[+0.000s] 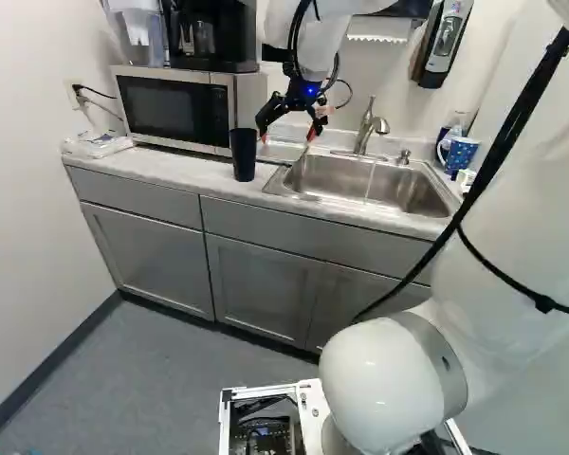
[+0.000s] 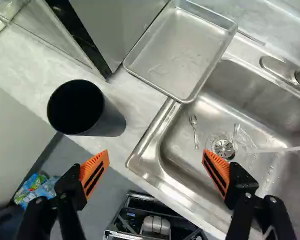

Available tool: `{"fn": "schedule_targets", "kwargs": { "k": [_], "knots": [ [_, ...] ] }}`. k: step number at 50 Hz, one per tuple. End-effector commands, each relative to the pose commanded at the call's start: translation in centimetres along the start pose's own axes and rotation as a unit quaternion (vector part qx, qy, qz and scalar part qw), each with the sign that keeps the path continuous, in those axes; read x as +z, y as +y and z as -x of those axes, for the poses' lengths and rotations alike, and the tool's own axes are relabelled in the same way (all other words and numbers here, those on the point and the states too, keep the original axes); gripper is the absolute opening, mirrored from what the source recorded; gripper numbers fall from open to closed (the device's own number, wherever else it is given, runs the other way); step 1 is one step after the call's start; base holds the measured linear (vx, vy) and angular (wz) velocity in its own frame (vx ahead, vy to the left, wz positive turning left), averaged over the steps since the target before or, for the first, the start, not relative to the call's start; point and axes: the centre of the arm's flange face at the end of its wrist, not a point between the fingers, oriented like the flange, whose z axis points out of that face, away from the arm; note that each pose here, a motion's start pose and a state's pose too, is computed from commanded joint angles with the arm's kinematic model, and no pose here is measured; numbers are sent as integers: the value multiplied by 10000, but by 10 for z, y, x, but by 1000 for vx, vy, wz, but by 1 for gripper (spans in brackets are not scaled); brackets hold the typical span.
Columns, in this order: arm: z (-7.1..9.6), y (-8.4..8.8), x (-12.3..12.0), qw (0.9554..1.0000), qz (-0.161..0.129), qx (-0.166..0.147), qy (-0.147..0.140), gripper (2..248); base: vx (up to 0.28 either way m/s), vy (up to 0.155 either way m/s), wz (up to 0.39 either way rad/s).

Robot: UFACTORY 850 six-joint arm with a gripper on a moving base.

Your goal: Rinse the cup and place it in the tray

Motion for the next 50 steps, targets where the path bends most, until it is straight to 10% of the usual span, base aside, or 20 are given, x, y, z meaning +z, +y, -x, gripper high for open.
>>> {"fn": "schedule_targets", "kwargs": {
  "k": [50],
  "knots": [
    [-10, -87, 5, 9959, -470, -775, -8, 247, 0, 0, 0]
  ]
}}
